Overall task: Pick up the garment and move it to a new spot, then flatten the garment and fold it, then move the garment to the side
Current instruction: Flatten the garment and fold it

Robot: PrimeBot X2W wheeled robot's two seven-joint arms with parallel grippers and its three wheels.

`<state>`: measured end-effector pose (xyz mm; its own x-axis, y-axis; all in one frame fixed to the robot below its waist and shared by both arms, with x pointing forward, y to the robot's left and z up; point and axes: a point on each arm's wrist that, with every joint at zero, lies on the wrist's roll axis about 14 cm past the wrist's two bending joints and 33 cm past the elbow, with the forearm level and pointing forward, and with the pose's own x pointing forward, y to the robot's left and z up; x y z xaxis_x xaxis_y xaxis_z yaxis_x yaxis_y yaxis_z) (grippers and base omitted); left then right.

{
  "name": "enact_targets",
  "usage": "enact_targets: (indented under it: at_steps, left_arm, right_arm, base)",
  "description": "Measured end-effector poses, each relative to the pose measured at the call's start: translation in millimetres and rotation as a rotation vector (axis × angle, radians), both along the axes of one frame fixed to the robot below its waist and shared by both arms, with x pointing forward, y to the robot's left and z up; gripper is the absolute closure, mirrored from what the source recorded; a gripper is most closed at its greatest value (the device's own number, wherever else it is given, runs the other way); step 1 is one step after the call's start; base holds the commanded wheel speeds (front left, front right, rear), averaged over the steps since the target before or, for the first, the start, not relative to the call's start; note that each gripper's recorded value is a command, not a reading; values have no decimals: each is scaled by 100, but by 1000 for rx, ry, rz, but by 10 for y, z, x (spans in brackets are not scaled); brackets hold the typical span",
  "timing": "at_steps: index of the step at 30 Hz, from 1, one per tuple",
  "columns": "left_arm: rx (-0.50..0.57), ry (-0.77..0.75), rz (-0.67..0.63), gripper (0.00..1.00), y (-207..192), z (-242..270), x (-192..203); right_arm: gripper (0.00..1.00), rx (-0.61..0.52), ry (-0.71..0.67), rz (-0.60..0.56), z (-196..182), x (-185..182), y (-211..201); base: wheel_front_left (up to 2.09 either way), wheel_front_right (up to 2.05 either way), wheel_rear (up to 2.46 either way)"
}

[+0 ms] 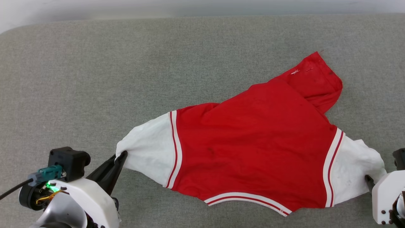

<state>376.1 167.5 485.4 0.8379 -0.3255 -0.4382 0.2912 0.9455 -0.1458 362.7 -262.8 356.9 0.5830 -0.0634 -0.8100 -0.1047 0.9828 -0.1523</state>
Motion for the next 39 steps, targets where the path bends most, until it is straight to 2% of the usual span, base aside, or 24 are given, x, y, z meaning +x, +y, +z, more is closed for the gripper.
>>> enact_targets:
  at_steps: [1,2,3,4,8,13,16,20,30,39]
  left_arm:
    - [1,1,0,100,5,-2,-2]
    - [3,1,-2,100,7,-2,-5]
    - [5,3,-2,100,11,0,-8]
    - [6,2,-2,100,16,4,-13]
    - [-7,-5,-5,100,0,48,-31]
    - [-20,-48,-6,100,4,173,-80]
    - [-38,-87,-6,100,-5,309,-122]
    - [-4,-193,1,100,89,644,-107]
    - [-29,-598,34,100,268,1913,62]
    - [-17,-926,96,100,471,2955,67]
  right_arm:
    - [0,0,6,7,-18,0,12]
    - [12,4,12,10,-34,-4,28]
    - [62,4,18,17,-46,-11,44]
    - [100,7,19,25,-48,-12,64]
    - [100,39,0,52,-15,-24,190]
    - [100,70,-96,87,272,22,282]
    - [100,109,-205,74,628,95,245]
    - [100,139,-336,87,1164,146,226]
    - [100,229,-741,96,2771,290,77]
    - [100,227,-1022,144,3847,331,88]
  base:
    - [0,0,0]
    - [0,0,0]
    - [0,0,0]
    - [0,0,0]
    - [0,0,0]
    - [0,0,0]
    - [0,0,0]
    - [0,0,0]
    - [0,0,0]
    - [0,0,0]
